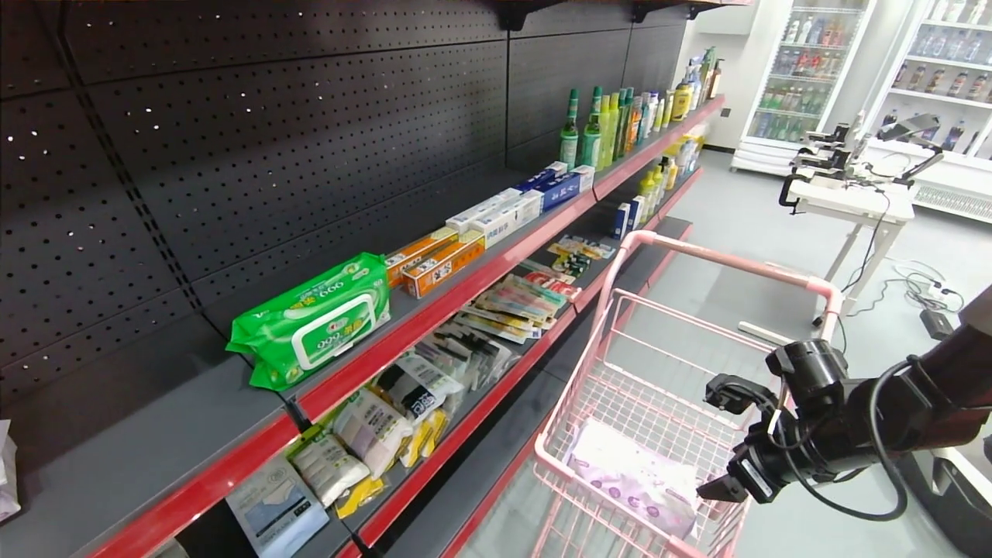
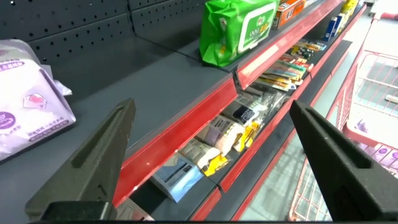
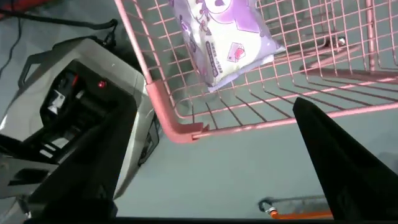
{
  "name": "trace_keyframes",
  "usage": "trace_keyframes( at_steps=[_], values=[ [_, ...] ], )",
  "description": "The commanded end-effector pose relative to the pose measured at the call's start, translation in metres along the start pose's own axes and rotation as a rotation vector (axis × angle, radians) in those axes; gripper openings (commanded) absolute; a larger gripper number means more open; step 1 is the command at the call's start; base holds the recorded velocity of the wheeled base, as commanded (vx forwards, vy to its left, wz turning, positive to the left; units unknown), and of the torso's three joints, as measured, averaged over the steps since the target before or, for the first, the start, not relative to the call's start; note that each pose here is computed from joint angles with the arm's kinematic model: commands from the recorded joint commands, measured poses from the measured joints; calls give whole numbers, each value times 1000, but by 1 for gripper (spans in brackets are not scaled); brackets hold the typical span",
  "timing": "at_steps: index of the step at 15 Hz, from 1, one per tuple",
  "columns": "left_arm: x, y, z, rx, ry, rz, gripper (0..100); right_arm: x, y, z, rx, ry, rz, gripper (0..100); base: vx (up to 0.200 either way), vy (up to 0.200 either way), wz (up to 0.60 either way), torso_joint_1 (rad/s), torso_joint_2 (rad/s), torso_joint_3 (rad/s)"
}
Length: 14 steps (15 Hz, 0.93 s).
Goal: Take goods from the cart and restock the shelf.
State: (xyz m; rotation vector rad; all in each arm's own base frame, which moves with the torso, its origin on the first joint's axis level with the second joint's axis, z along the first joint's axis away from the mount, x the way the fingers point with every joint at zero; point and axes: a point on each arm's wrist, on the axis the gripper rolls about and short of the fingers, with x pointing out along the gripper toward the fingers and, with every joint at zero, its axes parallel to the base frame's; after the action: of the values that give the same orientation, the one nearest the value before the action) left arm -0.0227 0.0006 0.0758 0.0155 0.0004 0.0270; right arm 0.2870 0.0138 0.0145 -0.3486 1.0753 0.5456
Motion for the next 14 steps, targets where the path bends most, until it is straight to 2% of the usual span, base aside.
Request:
trace_keyframes(
  at_steps=[1, 6, 10, 14],
  values=[
    [0, 0, 0, 0, 0, 1, 100, 8, -2, 1, -19, 4, 22, 100, 0, 0, 0, -163, 339, 193],
    [0, 0, 0, 0, 0, 1, 100, 21, -12, 17, -63, -48, 51, 100, 0, 0, 0, -149, 337, 188],
    [0, 0, 0, 0, 0, 1, 100, 30, -19, 21, -121, -55, 53, 100, 0, 0, 0, -144, 347, 196],
    [0, 0, 0, 0, 0, 1, 100, 32, -24, 28, -135, -115, 101, 100, 0, 0, 0, -150, 364, 215]
  ],
)
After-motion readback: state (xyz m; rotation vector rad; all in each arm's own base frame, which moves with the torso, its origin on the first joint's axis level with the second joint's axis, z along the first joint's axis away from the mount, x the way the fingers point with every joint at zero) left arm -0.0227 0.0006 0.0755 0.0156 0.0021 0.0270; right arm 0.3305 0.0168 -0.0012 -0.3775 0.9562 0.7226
